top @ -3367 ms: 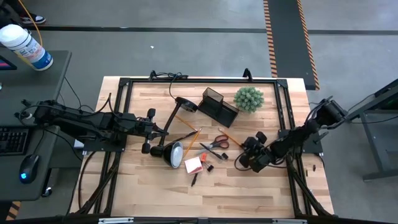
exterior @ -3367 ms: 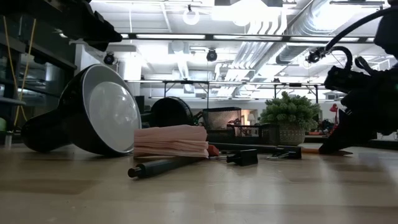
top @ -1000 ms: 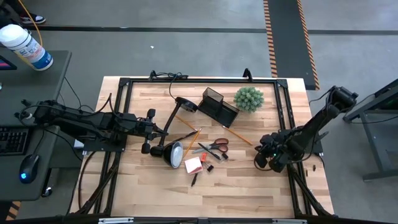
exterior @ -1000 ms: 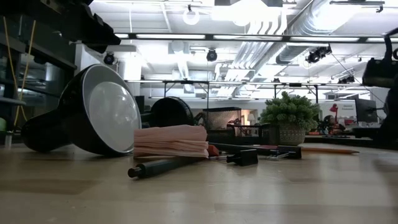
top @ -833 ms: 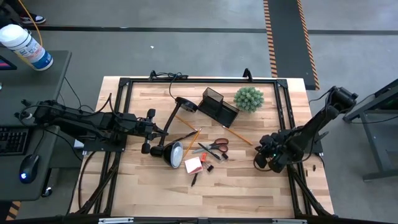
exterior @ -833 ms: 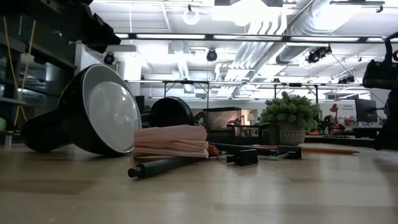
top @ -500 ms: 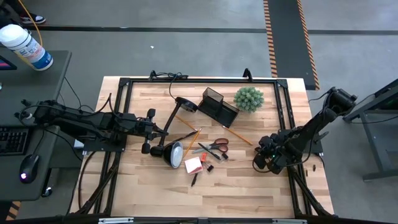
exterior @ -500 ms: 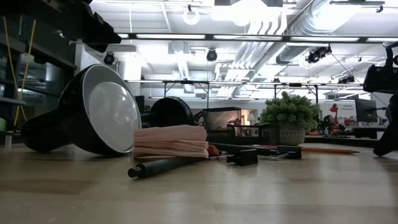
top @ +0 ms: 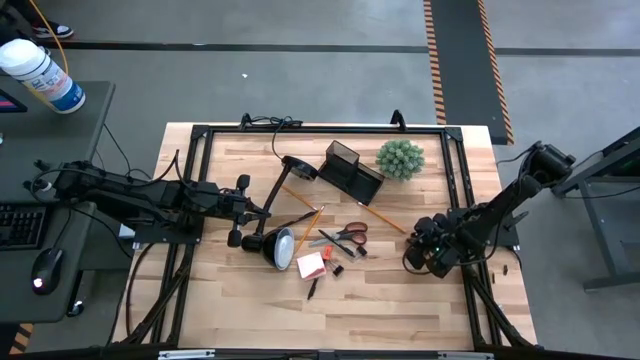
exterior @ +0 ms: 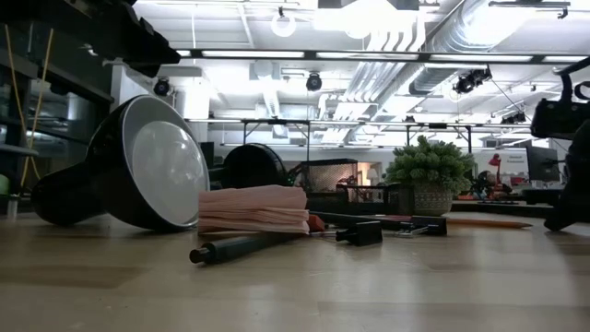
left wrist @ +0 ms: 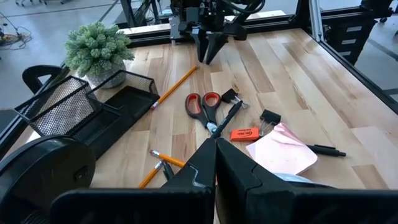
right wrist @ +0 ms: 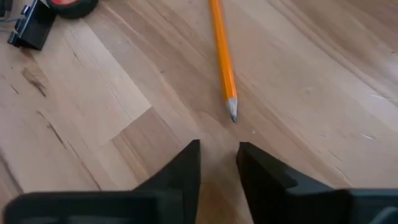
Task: Pick and place office supplies into organizer
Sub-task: Put the right orange pencil into the desk organizer
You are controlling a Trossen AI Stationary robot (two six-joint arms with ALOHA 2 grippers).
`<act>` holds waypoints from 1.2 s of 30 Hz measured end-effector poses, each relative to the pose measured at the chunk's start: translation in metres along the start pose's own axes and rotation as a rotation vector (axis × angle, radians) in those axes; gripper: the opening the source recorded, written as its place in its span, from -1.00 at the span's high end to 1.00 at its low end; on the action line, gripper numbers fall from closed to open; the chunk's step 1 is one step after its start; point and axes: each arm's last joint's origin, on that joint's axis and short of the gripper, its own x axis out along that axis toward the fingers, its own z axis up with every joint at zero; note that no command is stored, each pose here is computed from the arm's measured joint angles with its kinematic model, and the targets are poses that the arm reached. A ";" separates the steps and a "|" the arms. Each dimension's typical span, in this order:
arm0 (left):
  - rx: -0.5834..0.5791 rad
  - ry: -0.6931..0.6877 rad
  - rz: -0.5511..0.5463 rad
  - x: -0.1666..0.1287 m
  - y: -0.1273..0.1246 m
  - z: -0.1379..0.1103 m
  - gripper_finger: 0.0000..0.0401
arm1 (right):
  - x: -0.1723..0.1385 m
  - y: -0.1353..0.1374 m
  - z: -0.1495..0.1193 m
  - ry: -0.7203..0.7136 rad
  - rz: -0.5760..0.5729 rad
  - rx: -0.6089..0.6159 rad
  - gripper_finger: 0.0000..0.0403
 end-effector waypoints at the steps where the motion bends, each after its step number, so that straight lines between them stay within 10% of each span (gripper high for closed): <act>1: 0.000 0.000 0.000 0.000 0.000 0.000 1.00 | 0.000 0.000 0.000 -0.002 -0.001 0.001 0.42; 36: 0.008 0.002 0.000 0.000 0.000 0.000 1.00 | 0.017 0.000 0.009 -0.052 -0.081 -0.004 0.43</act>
